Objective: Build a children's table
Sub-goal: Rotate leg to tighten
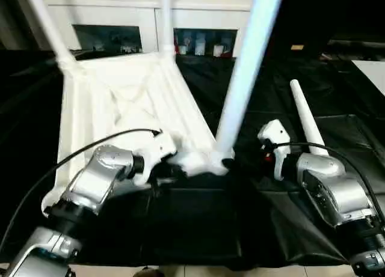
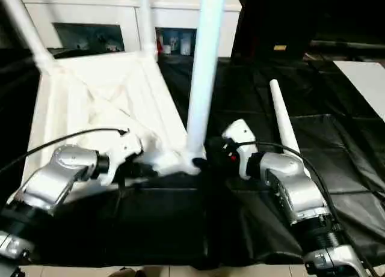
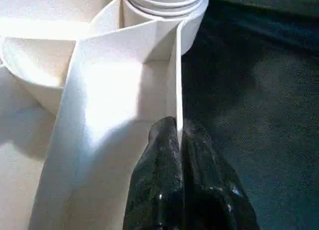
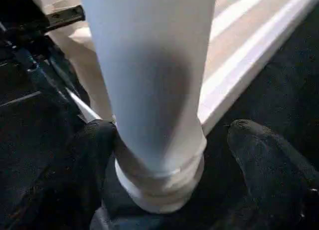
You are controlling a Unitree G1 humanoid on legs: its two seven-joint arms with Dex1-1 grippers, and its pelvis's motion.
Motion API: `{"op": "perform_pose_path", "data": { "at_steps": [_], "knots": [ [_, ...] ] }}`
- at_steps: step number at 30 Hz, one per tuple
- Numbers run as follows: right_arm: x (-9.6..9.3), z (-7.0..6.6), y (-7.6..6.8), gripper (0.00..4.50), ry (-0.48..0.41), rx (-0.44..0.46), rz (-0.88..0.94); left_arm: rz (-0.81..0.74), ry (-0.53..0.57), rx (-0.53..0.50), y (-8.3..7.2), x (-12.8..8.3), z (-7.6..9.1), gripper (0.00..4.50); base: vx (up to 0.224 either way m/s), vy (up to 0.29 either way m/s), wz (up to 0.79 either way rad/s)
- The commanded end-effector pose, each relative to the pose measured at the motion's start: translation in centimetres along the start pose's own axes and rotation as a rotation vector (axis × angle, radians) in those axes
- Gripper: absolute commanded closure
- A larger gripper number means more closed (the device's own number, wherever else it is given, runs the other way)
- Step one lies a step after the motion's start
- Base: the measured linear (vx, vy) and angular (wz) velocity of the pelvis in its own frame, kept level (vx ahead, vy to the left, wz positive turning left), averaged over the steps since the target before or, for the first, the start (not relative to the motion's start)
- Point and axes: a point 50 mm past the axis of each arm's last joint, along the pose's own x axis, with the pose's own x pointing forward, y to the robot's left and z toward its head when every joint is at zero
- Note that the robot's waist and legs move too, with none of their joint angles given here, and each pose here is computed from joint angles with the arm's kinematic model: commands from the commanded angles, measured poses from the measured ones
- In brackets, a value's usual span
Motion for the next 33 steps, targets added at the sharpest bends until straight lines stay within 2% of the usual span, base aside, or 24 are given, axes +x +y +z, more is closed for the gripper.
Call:
{"op": "perform_pose_path", "data": {
  "at_steps": [1, 3, 15, 22, 26, 28, 30, 33],
  "knots": [
    [-0.1, 0.1, 0.2, 0.53, 0.017, -0.012, 0.012, -0.086, -0.073, 0.038, -0.8, 0.3, 1.4, 4.5, 0.0, 0.0, 0.0],
    [0.2, 0.1, 0.5, 0.53, 0.014, -0.001, 0.049, -0.081, -0.073, 0.039, -0.8, 0.4, 1.4, 4.5, 0.0, 0.0, 0.0],
    [0.2, -0.5, 0.7, 1.69, 0.023, 0.023, 0.087, -0.071, -0.067, 0.046, -0.4, 0.0, 1.3, 4.5, 0.0, 0.0, 0.0],
    [0.4, -1.2, 1.1, 1.78, 0.051, 0.022, 0.118, -0.085, -0.057, 0.041, -0.6, 0.1, 1.1, 4.5, 0.0, 0.0, 0.0],
    [0.7, -1.8, 0.7, 1.78, 0.062, 0.033, 0.058, -0.078, -0.056, 0.037, -0.6, 0.2, 1.0, 4.5, 0.0, 0.0, 0.0],
    [1.0, -2.2, -0.1, 1.78, 0.06, 0.051, -0.054, -0.052, -0.056, 0.017, -0.5, 0.5, 1.0, 4.5, 0.0, 0.0, 0.0],
    [1.8, -2.9, -1.5, 1.78, 0.058, 0.128, -0.271, 0.025, -0.076, -0.026, 0.0, 1.6, 1.4, 4.5, 0.0, 0.0, 0.0],
    [2.7, -3.5, -2.0, 1.78, 0.063, 0.221, -0.413, 0.127, -0.105, -0.07, 0.6, 3.0, 2.3, 4.5, 0.0, 0.0, 0.0]
  ]
}}
